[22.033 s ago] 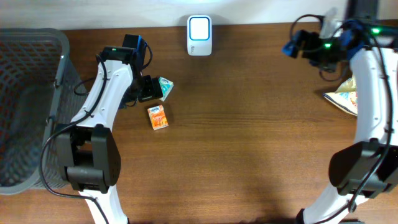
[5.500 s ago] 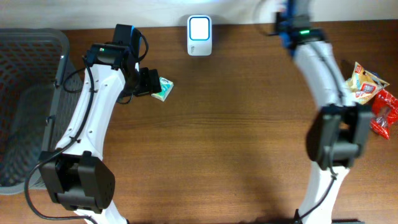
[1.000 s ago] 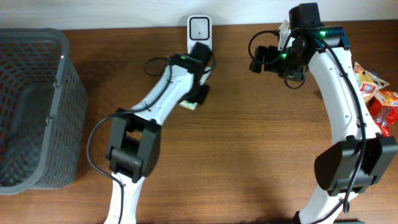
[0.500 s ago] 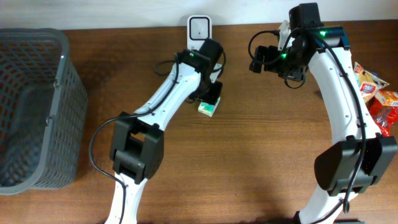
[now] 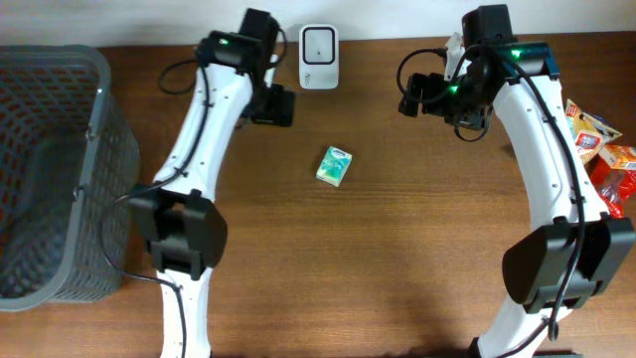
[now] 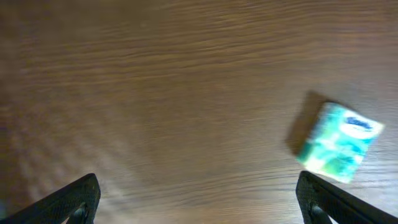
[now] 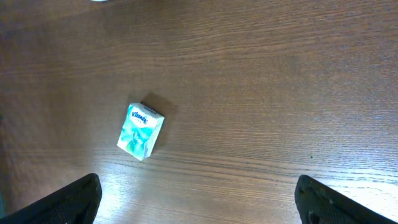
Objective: Scan the item barcode
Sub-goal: 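Push the green Kleenex pack forward to mid-table with the left gripper, then reach the right gripper to the green Kleenex pack and grasp it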
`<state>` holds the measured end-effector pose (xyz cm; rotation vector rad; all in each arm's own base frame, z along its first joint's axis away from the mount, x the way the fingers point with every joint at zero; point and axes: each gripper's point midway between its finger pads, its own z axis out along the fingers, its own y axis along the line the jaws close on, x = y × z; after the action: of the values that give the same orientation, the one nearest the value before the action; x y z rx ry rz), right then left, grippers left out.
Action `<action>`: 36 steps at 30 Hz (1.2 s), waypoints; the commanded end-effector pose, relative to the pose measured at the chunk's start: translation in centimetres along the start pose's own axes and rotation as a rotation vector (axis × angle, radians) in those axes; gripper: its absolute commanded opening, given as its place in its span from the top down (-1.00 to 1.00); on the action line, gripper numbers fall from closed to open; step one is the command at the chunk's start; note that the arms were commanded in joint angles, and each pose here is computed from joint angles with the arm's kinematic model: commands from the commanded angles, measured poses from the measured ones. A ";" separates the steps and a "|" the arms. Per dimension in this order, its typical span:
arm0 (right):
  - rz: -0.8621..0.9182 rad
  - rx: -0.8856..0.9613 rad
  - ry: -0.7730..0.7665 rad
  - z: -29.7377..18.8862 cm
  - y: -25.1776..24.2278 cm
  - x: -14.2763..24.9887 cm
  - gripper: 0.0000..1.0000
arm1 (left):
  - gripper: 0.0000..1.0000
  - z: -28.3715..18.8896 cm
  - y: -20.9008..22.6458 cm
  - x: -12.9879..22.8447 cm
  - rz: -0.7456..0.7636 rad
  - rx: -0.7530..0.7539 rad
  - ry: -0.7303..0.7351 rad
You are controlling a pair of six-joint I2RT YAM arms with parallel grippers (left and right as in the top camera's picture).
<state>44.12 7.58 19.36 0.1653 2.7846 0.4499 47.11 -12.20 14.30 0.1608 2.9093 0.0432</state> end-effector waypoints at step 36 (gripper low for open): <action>0.232 -0.391 0.177 13.6 5.7 9.0 -0.34 | -0.98 0.1 1.6 0.2 -0.033 -0.024 0.016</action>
<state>41.55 17.32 7.35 0.2729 2.7826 0.9903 47.01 -10.75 14.22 0.1243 2.9274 0.0643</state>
